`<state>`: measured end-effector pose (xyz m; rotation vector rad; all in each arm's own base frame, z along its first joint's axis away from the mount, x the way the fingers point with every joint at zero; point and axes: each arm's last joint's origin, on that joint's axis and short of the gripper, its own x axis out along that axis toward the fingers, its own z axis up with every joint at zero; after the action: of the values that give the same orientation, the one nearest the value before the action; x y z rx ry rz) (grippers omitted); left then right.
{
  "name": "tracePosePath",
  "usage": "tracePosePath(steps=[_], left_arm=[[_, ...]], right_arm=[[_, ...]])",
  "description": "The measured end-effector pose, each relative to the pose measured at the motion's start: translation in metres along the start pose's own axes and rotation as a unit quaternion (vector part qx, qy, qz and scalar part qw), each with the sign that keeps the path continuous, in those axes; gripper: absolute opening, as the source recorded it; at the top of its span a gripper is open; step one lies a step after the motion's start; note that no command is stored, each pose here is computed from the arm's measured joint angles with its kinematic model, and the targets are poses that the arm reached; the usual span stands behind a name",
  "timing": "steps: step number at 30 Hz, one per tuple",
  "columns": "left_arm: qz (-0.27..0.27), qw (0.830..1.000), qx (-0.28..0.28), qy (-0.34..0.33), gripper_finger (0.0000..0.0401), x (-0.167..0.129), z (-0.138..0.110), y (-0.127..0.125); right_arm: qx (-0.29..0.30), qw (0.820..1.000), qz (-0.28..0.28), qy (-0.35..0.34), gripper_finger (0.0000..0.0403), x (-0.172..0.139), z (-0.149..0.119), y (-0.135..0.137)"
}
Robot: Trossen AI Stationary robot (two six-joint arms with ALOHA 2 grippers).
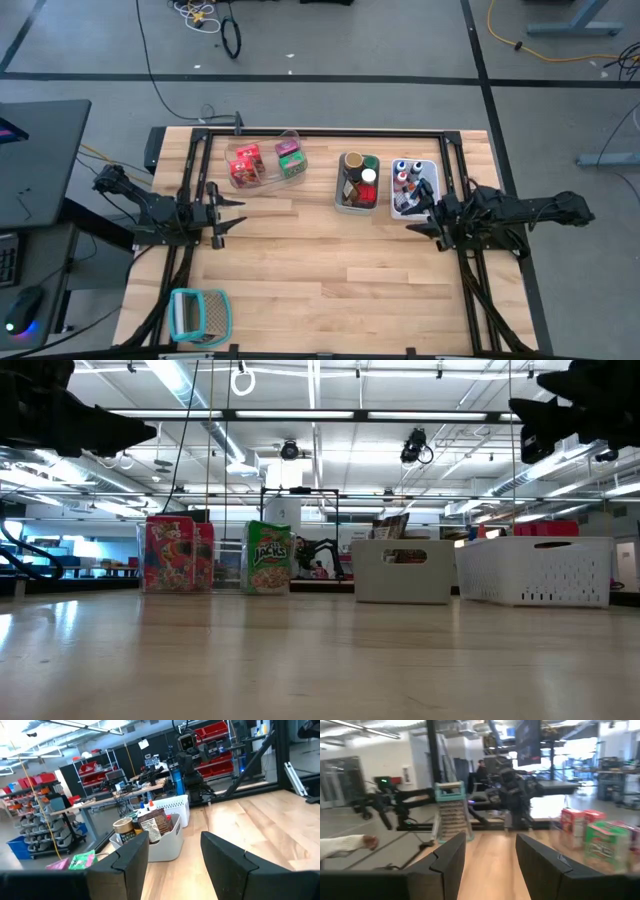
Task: Pick & Place Kitchen Items
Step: Return to Home Position
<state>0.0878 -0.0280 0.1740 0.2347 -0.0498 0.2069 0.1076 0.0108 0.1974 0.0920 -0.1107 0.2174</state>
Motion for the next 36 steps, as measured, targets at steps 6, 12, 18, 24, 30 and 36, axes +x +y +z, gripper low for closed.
tracePosePath(steps=[6,12,18,24,30,36], left_arm=[[0.000,1.000,0.018,0.000,0.0190,0.000,0.000,0.000],[0.000,1.000,0.023,0.000,0.0190,0.000,0.000,0.000],[0.000,1.000,0.023,0.000,0.0190,0.000,0.000,0.000],[0.000,1.000,0.023,0.000,0.0190,0.000,0.000,0.000],[0.000,1.000,0.023,0.000,0.0190,0.000,0.000,0.000],[0.000,1.000,0.023,0.000,0.0190,0.000,0.000,0.000]], right_arm=[[-0.002,1.000,-0.026,0.003,0.0185,0.000,-0.003,-0.002],[-0.015,1.000,0.019,0.005,0.0185,0.000,-0.008,0.000],[-0.027,0.999,-0.019,-0.001,0.0185,-0.001,-0.016,-0.002],[-0.031,0.999,-0.032,0.000,0.0185,-0.001,-0.014,-0.003],[-0.048,0.998,-0.034,0.023,0.0185,-0.001,-0.003,-0.002],[-0.052,0.995,-0.076,0.048,0.0185,-0.001,-0.008,-0.005]])
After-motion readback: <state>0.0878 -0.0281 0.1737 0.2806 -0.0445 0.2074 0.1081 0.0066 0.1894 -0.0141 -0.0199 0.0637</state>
